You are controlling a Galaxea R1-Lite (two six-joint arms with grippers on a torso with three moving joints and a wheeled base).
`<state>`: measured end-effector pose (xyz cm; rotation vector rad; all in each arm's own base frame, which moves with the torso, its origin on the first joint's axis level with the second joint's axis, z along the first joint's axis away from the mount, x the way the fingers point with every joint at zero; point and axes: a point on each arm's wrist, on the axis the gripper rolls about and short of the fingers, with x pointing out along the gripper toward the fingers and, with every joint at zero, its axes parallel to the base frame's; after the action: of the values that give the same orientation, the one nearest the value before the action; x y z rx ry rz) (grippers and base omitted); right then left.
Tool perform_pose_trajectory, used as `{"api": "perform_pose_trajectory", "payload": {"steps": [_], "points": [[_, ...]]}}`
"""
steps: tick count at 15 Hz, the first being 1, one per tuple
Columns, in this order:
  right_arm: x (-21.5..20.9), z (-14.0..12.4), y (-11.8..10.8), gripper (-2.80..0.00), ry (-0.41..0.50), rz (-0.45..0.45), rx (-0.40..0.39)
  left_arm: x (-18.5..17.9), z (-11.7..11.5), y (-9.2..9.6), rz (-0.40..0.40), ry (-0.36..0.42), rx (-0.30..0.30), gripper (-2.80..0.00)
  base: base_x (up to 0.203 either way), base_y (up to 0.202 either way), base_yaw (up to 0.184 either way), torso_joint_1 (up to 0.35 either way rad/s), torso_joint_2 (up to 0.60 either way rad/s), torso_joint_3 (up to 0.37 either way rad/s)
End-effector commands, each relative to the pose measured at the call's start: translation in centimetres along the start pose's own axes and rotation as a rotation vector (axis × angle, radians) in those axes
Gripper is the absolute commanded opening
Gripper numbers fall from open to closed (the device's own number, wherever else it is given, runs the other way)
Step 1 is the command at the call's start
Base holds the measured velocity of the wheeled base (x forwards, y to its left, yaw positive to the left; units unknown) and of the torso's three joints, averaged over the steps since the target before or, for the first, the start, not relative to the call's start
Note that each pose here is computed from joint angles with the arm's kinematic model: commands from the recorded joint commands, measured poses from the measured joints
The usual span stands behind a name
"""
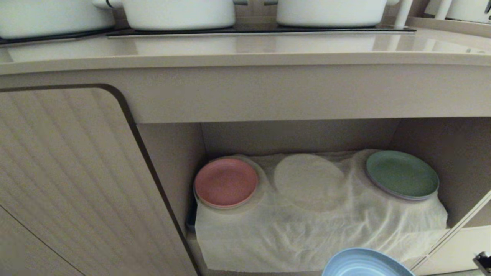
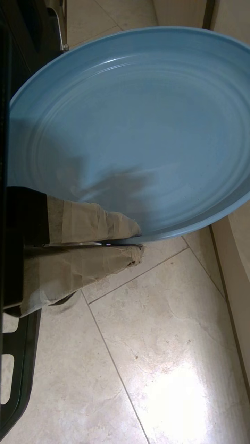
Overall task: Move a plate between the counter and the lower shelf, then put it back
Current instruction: Put the plate
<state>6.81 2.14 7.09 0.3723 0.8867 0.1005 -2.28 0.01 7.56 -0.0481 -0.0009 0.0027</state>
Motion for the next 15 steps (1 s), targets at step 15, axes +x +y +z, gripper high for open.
{"api": "perform_pose_trajectory", "payload": {"steps": [15], "points": [[0.12,0.07,0.03,-2.80,0.004,-0.004,0.001,0.00,0.00,0.00,0.000,-0.001,-0.001,-2.80,0.000,0.000,0.000,0.000,0.00,0.000]]}}
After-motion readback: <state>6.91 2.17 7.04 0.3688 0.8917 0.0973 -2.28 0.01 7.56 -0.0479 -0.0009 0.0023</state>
